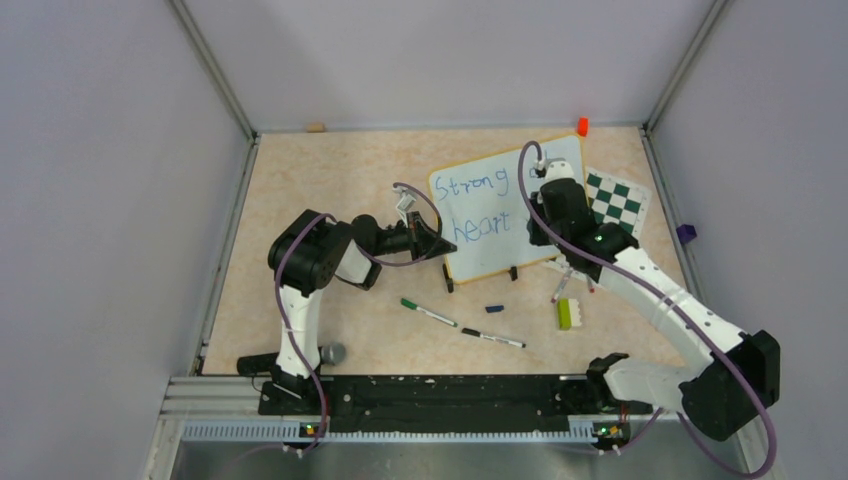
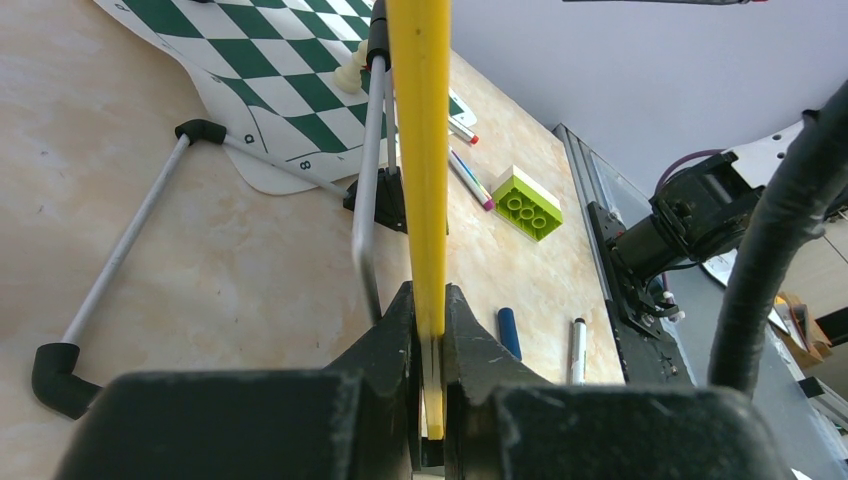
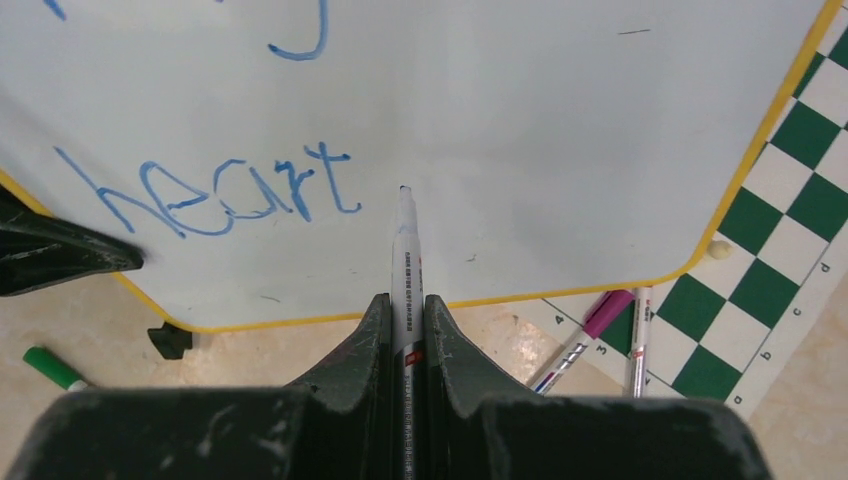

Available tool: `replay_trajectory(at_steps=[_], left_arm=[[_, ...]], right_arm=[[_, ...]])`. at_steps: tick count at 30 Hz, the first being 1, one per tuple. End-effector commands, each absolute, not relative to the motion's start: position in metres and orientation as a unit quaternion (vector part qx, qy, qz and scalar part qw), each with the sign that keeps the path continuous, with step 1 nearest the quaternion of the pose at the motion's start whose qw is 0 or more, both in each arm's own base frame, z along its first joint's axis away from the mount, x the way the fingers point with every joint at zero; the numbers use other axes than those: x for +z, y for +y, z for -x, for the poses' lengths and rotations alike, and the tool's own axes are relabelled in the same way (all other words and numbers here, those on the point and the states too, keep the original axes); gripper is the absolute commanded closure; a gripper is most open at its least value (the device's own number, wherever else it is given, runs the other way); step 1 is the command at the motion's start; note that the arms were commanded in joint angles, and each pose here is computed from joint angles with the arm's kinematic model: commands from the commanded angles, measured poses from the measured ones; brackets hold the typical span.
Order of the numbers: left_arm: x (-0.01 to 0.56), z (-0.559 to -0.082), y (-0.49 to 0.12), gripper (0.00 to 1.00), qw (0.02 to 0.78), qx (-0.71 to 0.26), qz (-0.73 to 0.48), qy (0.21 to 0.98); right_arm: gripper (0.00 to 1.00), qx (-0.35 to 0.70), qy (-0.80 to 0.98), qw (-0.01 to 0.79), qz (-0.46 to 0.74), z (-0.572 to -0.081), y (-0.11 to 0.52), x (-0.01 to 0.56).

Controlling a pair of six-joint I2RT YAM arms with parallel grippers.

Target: Write a sentence on the whiteboard

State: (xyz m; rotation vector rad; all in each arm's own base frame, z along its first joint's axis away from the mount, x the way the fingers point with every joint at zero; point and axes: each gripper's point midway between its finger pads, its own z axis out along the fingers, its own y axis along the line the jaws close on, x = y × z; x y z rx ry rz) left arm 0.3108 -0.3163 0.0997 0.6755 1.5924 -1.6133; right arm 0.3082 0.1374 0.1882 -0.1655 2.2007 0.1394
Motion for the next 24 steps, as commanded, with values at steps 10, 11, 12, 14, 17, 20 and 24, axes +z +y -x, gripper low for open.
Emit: replay_trajectory(at_steps=[10, 11, 12, 14, 17, 20, 24], left_arm=[[0.102, -0.284, -0.322, 1.0, 0.37, -0.641, -0.342, 0.578], [0.102, -0.284, -0.322, 1.0, 0.37, -0.641, -0.343, 0.578], [0.102, -0.284, -0.322, 1.0, 0.37, -0.641, -0.342, 0.578], [0.102, -0.284, -0.322, 1.0, 0.37, -0.642, -0.342, 0.579], [0.102, -0.284, -0.323, 1.0, 0.369, -0.642, -0.342, 0.578], [0.102, -0.285, -0.322, 1.0, 0.369, -0.642, -0.343, 0.578], [0.102, -0.284, -0.323, 1.0, 0.369, -0.642, -0.343, 0.578]], right_arm=[[1.0, 0.059, 0.882, 0.467, 0.007, -0.328, 0.117, 0.199], [1.0, 0.06, 0.883, 0.465, 0.005, -0.328, 0.115, 0.197], [1.0, 0.063, 0.884, 0.464, 0.005, -0.327, 0.114, 0.195], [1.0, 0.078, 0.883, 0.462, 0.004, -0.328, 0.114, 0.193], [1.0, 0.102, 0.882, 0.46, 0.005, -0.329, 0.116, 0.193], [1.0, 0.117, 0.881, 0.457, 0.01, -0.33, 0.12, 0.192], [1.0, 0.125, 0.883, 0.452, 0.012, -0.33, 0.123, 0.188]])
